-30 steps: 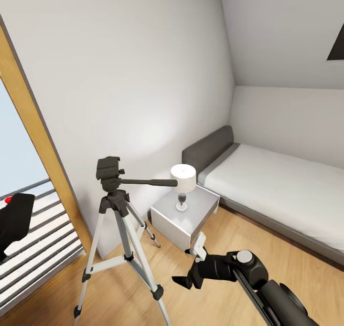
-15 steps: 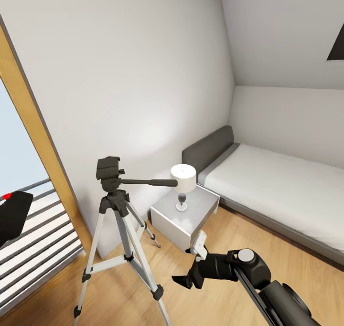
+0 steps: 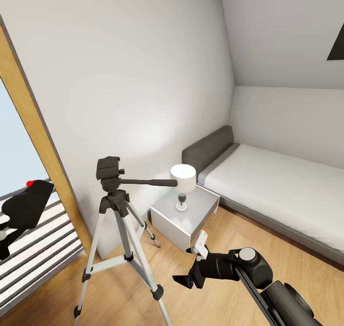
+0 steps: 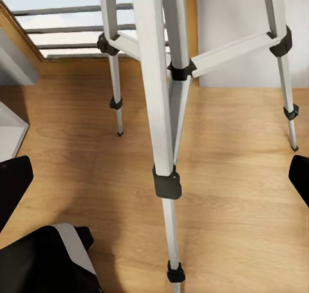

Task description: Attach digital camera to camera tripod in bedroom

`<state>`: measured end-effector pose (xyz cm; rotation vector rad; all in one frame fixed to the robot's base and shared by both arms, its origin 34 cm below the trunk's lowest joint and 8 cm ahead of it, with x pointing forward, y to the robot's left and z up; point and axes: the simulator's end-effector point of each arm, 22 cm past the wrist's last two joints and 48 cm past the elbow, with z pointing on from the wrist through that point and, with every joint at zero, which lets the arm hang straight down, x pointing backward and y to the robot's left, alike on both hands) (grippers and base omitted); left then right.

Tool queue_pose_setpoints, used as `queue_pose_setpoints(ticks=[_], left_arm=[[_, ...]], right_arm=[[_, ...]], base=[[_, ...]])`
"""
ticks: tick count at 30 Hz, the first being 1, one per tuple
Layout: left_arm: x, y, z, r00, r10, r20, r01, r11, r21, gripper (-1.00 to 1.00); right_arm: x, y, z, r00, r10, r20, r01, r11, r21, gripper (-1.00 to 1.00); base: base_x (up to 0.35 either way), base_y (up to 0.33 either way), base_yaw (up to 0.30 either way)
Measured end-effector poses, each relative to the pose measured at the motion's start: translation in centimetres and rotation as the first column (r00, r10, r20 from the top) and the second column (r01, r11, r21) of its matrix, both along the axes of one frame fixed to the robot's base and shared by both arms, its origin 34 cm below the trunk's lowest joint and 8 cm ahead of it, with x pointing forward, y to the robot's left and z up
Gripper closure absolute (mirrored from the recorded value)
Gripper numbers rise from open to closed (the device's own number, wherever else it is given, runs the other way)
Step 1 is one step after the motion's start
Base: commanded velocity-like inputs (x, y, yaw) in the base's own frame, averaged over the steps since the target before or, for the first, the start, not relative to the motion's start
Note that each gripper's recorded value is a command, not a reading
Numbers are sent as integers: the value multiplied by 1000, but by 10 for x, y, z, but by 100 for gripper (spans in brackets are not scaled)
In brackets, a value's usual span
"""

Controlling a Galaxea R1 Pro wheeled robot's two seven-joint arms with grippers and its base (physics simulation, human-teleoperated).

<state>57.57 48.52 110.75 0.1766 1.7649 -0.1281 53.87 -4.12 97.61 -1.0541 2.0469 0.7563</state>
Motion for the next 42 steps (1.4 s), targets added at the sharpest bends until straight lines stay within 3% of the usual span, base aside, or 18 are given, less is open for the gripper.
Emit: queue_pose_setpoints(ticks=[12, 18, 19, 24, 25, 28, 29, 32, 33, 34, 37, 42], left_arm=[[1, -3, 13, 998, -58, 5, 57, 997, 45, 100], [1, -13, 41, 980, -200, -27, 201, 975, 91, 100], [1, -12, 41, 980, -199, -30, 201, 975, 94, 100], [9, -28, 91, 941, -337, 13, 333, 934, 129, 100], [9, -28, 91, 942, -336, 10, 332, 934, 132, 100], [12, -34, 120, 911, -410, 35, 401, 904, 152, 100], [12, -34, 119, 912, -410, 34, 400, 904, 153, 100], [18, -38, 140, 882, -470, 28, 458, 870, 182, 100], [18, -38, 140, 882, -470, 26, 458, 870, 183, 100], [22, -40, 145, 872, -490, 19, 477, 857, 196, 100], [34, -57, 163, 829, -559, -9, 544, 803, 242, 100], [57, -96, 195, 740, -670, -61, 652, 691, 313, 100]], right_arm=[[-1, 2, 2, 1000, 2, 4, -2, 1000, 4, -100], [-1, 2, 3, 1000, 3, 5, -3, 1000, 5, -100], [-1, 2, 3, 1000, 3, 5, -3, 1000, 5, -100], [-1, 3, 3, 1000, 4, 4, -4, 1000, 6, -100], [-1, 3, 3, 1000, 4, 4, -4, 1000, 6, -100], [-1, 3, 3, 1000, 4, 4, -4, 1000, 7, -100], [-1, 3, 3, 1000, 4, 4, -5, 1000, 7, -100], [-1, 4, 3, 1000, 5, 4, -5, 1000, 8, -100], [-1, 4, 3, 1000, 5, 4, -5, 1000, 8, -100], [-1, 4, 3, 1000, 5, 4, -5, 1000, 8, -100], [-1, 4, 3, 1000, 5, 4, -5, 1000, 8, -100], [-3, 5, 3, 1000, 9, 3, -9, 1000, 8, -100]], base=[[0, 0, 0], [0, 0, 0], [0, 0, 0], [0, 0, 0], [0, 0, 0], [0, 0, 0], [0, 0, 0], [0, 0, 0], [0, 0, 0], [0, 0, 0], [0, 0, 0], [0, 0, 0]])
